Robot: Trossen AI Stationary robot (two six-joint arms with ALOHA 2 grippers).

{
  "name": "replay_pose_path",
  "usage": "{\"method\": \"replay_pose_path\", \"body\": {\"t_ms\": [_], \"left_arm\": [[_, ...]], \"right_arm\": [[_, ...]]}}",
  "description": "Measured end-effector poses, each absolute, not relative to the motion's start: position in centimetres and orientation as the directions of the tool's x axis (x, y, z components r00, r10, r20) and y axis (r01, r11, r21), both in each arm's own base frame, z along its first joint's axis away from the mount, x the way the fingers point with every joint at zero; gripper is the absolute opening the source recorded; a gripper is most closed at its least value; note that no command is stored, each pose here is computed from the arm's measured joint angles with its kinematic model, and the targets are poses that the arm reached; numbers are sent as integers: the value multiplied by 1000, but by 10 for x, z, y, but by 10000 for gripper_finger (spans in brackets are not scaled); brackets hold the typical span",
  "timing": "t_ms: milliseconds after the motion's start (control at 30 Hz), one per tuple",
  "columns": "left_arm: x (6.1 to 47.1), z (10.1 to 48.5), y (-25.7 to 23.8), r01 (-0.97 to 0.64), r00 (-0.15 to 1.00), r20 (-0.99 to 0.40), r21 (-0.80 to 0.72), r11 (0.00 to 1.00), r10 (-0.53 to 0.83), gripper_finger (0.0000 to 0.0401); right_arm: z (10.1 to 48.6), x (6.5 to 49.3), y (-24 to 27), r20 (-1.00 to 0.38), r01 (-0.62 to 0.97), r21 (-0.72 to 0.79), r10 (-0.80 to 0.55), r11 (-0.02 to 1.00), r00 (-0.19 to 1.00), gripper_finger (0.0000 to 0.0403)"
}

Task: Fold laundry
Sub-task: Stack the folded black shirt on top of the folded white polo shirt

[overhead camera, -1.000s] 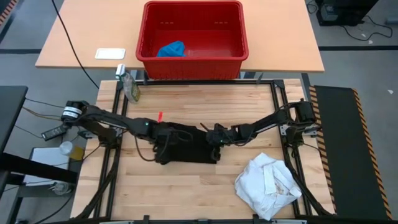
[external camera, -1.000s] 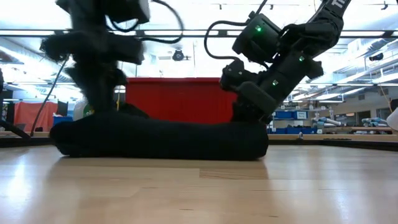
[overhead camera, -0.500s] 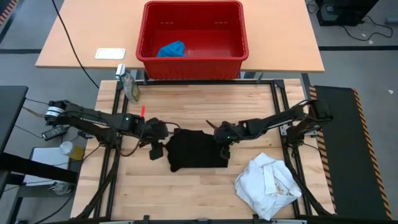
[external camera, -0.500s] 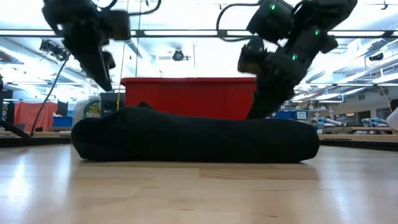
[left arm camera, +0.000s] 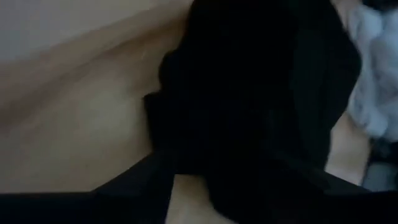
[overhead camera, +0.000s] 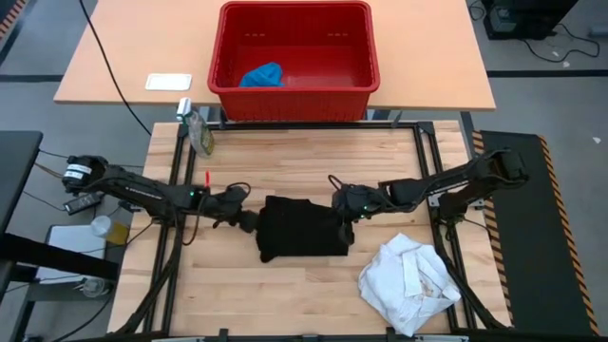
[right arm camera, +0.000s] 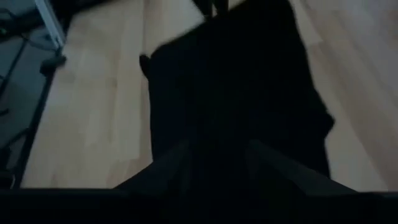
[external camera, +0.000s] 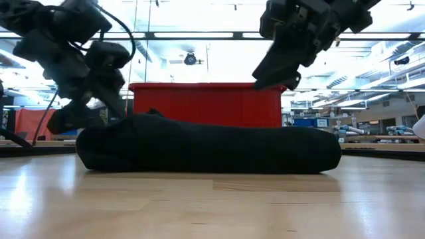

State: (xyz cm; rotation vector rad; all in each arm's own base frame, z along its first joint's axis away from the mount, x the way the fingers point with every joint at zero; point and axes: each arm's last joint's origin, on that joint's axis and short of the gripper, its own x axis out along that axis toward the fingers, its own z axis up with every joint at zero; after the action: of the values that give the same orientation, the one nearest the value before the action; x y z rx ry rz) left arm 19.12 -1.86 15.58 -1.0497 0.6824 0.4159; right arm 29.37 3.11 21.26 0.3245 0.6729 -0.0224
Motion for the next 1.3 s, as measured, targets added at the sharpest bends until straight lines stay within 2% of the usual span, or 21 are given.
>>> {"method": "replay_pose_path", "body": {"t_ms": [67, 267, 500, 567, 733, 867, 1000, 1200, 1300], "left_arm": [[192, 156, -19, -617, 740, -672, -675, 405, 9, 252], [195, 161, -20, -612, 759, -648, -675, 412, 66, 336], [199, 167, -33, -519, 808, -589, -729, 447, -21, 389], [198, 166, -35, -527, 800, -600, -717, 456, -18, 396], [186, 153, -32, -660, 686, -727, -598, 454, 39, 399], [192, 158, -29, -622, 735, -673, -622, 475, 82, 399], [193, 151, -25, -660, 699, -708, -586, 470, 98, 399], [213, 145, -22, -582, 762, -646, -655, 482, 43, 399], [216, 135, -22, -595, 732, -681, -632, 497, 10, 399]], "right_arm": [[209, 294, 35, -623, 121, 293, 94, 948, 776, 178], [200, 301, 44, -623, 107, 308, 115, 946, 773, 199], [196, 306, 46, -612, 109, 332, 126, 937, 780, 201], [197, 307, 47, -596, 99, 340, 133, 935, 792, 201], [201, 309, 47, -566, 79, 354, 145, 932, 812, 201], [200, 308, 47, -567, 76, 348, 145, 935, 811, 199], [201, 309, 47, -563, 74, 346, 144, 935, 814, 199], [201, 309, 47, -561, 74, 346, 143, 935, 815, 199], [201, 309, 47, -556, 74, 350, 144, 934, 819, 198]]}}
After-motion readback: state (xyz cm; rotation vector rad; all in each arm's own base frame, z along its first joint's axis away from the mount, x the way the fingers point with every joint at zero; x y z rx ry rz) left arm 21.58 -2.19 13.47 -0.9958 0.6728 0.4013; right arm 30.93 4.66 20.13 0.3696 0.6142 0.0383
